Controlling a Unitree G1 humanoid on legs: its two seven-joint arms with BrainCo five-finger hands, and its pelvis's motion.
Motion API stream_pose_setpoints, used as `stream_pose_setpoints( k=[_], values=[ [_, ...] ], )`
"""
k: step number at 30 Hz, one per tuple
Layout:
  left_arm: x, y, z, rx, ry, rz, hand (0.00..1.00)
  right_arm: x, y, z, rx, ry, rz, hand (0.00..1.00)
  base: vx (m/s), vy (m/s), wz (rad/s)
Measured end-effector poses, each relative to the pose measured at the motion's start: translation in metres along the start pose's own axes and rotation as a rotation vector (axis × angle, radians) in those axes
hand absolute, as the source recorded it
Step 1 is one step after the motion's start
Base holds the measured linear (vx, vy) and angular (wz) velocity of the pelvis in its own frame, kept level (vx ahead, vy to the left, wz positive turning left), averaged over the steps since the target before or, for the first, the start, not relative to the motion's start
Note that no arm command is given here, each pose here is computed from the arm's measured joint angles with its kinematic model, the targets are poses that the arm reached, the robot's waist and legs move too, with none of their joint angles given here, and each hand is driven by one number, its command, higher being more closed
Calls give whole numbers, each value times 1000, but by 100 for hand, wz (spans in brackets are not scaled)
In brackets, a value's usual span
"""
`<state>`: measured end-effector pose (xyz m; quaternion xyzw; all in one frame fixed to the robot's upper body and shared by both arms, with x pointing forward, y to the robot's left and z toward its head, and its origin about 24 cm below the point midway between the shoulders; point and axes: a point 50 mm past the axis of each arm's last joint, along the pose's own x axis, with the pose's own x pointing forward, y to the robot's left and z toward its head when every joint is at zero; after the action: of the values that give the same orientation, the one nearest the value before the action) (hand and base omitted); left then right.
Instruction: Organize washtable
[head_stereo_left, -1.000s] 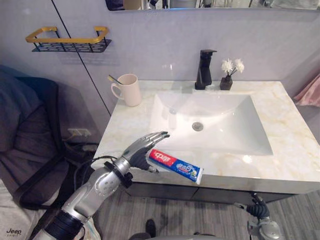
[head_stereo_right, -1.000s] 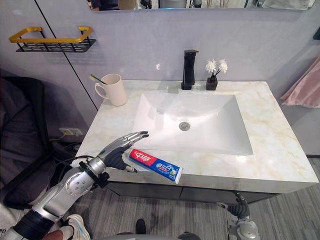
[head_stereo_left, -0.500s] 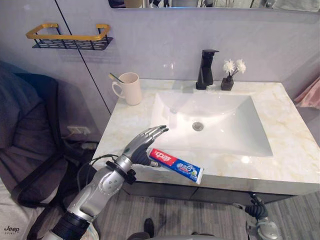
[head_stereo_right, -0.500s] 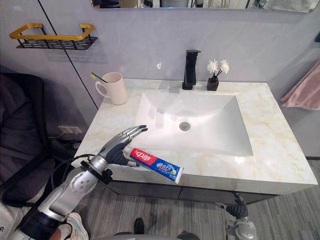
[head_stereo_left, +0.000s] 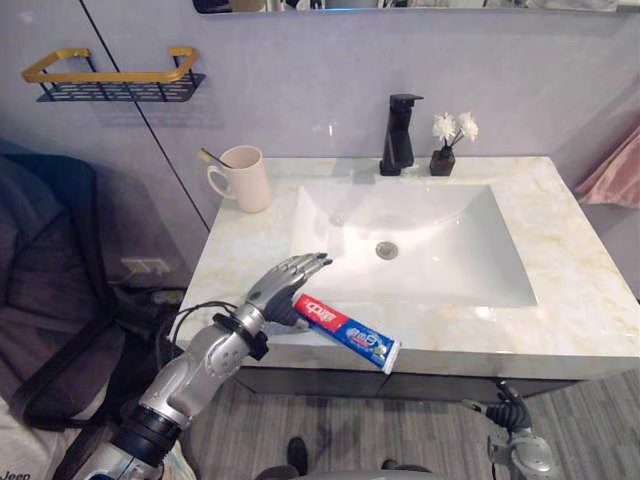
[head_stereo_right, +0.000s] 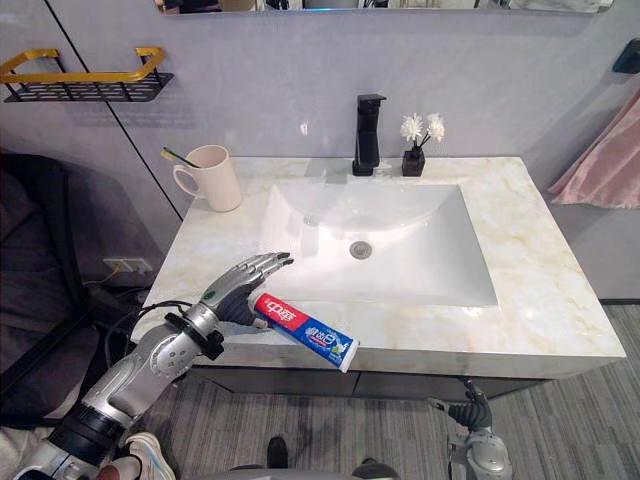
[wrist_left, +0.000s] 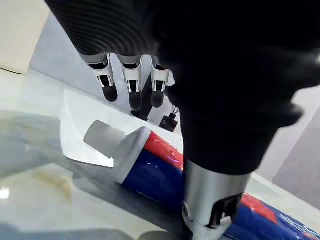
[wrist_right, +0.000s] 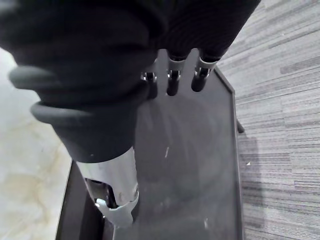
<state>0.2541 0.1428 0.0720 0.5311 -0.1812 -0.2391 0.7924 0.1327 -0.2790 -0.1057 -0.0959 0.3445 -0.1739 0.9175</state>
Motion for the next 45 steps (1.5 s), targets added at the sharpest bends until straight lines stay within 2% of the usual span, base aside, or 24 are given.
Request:
stream_pose_setpoints(
  k=[5, 6, 9, 13, 22, 33, 35, 38, 42, 45],
  values=[
    [0, 3, -1, 25, -14, -7, 0, 2, 1, 5, 2, -18, 3, 0, -15, -14, -14],
    [2, 4, -1, 30, -20, -9, 100, 2, 1, 6, 2, -20, 2, 0, 0, 0, 0],
    [4, 1, -5, 57, -13, -35, 100, 2, 0, 6, -1, -22, 2, 0, -3, -8, -5],
    [-3, -17, -14, 83, 14, -145, 100, 4, 1, 9, -7, -30, 8, 0, -1, -10, -12],
    [0, -5, -19, 147, 6, -163, 100, 6, 3, 16, -37, -55, 40, 0, -2, -13, -10],
    [-2, -10, -18, 130, 3, -175, 100, 5, 1, 15, -1, -55, 24, 0, -28, -9, -2],
    [-4, -10, -20, 113, 25, -158, 100, 6, -3, 13, 39, -40, -3, 0, -35, -13, 0],
    [-10, -10, -28, 41, 125, -83, 100, -2, -13, -8, 182, 46, -112, 0, 0, 0, 0],
    [-14, 1, -26, -83, 197, 111, 100, -13, -45, -29, 402, 114, -335, 0, 0, 0, 0],
    [-6, 14, -7, -198, 147, 270, 100, -22, -76, -29, 553, 78, -523, 0, -10, -4, 0]
  ],
)
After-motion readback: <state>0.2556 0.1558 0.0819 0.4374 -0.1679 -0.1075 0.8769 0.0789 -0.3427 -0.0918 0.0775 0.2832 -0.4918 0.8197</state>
